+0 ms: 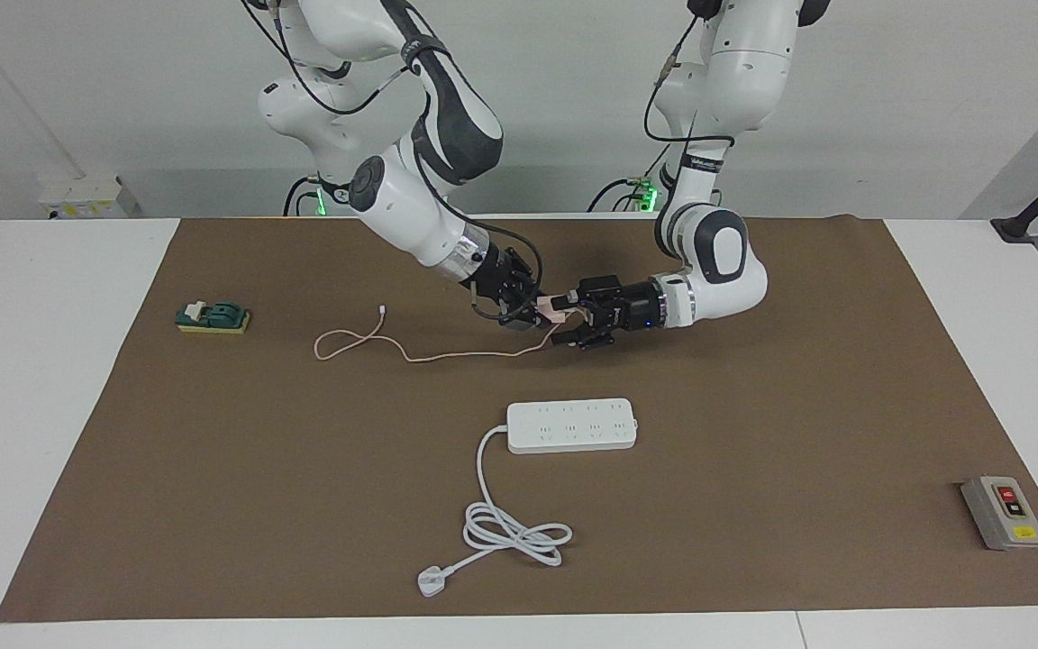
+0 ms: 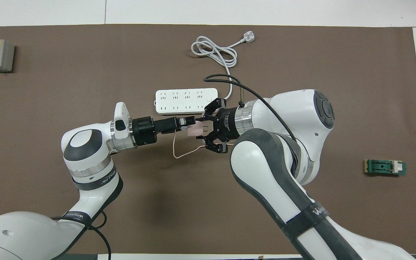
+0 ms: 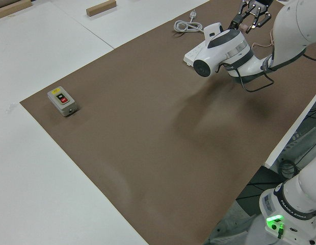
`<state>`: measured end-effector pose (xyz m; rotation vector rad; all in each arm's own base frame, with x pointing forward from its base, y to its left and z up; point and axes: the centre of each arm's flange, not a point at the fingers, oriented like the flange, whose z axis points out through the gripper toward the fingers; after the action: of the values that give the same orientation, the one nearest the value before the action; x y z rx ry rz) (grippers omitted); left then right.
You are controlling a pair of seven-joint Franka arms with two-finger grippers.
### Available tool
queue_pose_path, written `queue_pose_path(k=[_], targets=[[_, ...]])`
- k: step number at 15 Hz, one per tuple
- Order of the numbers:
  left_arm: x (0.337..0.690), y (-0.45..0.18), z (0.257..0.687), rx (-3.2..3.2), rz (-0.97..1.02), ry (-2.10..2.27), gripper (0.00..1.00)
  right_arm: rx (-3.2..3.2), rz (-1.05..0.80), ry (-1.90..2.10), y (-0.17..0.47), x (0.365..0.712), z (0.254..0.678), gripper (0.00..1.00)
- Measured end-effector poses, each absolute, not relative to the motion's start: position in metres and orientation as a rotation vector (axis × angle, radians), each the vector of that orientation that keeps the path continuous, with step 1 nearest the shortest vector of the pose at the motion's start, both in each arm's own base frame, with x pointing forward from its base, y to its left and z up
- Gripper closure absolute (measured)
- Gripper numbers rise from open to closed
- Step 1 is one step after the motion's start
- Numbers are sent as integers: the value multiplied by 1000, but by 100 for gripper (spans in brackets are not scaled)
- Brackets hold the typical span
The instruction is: Plug charger into power strip
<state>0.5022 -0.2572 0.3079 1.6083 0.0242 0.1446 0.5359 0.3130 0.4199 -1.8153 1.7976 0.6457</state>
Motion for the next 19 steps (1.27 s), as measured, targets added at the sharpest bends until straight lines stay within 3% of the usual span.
queue_pose_path(k=[15, 17, 18, 19], targets=[[493, -253, 319, 1600, 154, 20, 3, -1816, 645, 1797, 313, 536, 420, 52], [493, -253, 319, 1602, 154, 21, 18, -1816, 645, 1797, 313, 536, 420, 52], [493, -253, 319, 1603, 153, 22, 18, -1816, 645, 1797, 313, 536, 420, 52], [493, -253, 318, 1603, 153, 23, 26, -1815, 644, 1797, 313, 536, 420, 52]])
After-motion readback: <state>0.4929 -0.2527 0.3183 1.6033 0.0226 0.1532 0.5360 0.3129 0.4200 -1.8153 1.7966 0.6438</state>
